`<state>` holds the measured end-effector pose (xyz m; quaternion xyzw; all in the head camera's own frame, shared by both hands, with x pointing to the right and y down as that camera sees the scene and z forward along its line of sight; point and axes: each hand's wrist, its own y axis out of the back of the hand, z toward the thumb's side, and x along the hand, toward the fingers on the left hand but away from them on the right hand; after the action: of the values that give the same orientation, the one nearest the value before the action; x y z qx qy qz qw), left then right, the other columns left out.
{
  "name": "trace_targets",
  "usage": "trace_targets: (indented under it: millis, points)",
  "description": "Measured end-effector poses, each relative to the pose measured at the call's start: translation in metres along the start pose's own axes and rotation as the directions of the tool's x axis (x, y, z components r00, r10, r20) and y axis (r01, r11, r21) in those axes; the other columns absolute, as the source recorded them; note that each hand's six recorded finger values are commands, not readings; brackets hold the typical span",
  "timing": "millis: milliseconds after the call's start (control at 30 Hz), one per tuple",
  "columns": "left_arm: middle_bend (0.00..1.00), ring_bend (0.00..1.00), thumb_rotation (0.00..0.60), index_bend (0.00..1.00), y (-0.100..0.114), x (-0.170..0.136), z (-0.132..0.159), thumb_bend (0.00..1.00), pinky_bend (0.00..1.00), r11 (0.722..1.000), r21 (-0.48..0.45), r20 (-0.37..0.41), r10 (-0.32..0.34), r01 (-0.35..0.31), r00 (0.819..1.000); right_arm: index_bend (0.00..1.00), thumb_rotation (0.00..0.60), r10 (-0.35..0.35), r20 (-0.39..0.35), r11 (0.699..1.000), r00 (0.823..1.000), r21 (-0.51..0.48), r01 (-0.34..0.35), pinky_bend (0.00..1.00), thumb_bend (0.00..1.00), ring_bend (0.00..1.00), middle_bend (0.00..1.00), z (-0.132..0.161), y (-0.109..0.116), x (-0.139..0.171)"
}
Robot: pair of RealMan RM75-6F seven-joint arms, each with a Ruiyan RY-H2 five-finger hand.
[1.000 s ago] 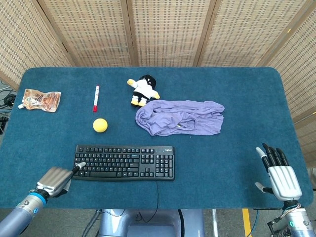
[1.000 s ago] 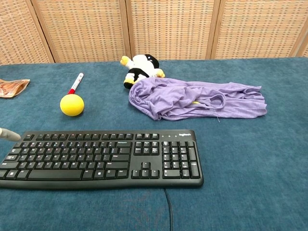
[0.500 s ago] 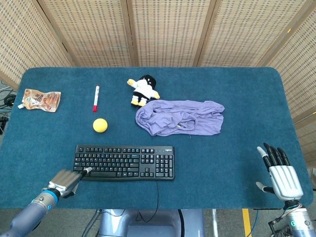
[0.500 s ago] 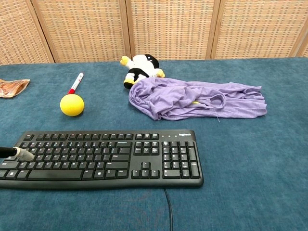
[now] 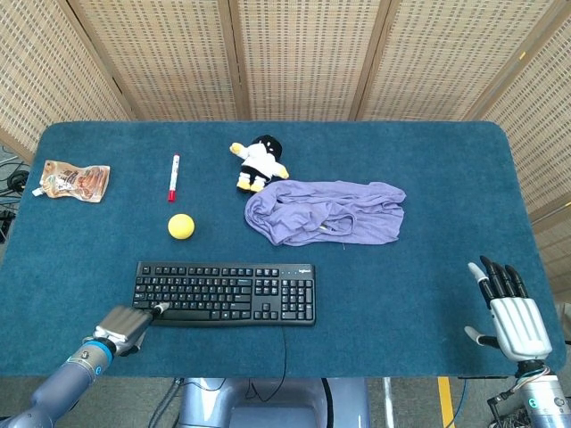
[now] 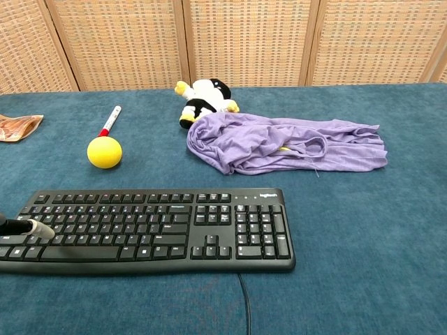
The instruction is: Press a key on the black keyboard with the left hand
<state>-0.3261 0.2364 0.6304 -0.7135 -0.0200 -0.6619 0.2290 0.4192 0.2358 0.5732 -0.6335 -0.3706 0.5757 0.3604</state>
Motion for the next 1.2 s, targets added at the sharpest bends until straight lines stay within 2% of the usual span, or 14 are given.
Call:
trace_targets:
  millis: [1200]
  points:
    - [0.66,0.67,0.6,0.0,-0.003,0.016,0.003,1.0,0.48,0.999,0.007,-0.013,-0.039,0.039,0.999,0.0,0.6,-0.009,0.002,1.0,1.0,-0.009,0.009,0.0,0.0,0.0,0.0,-0.002,0.004,-0.002]
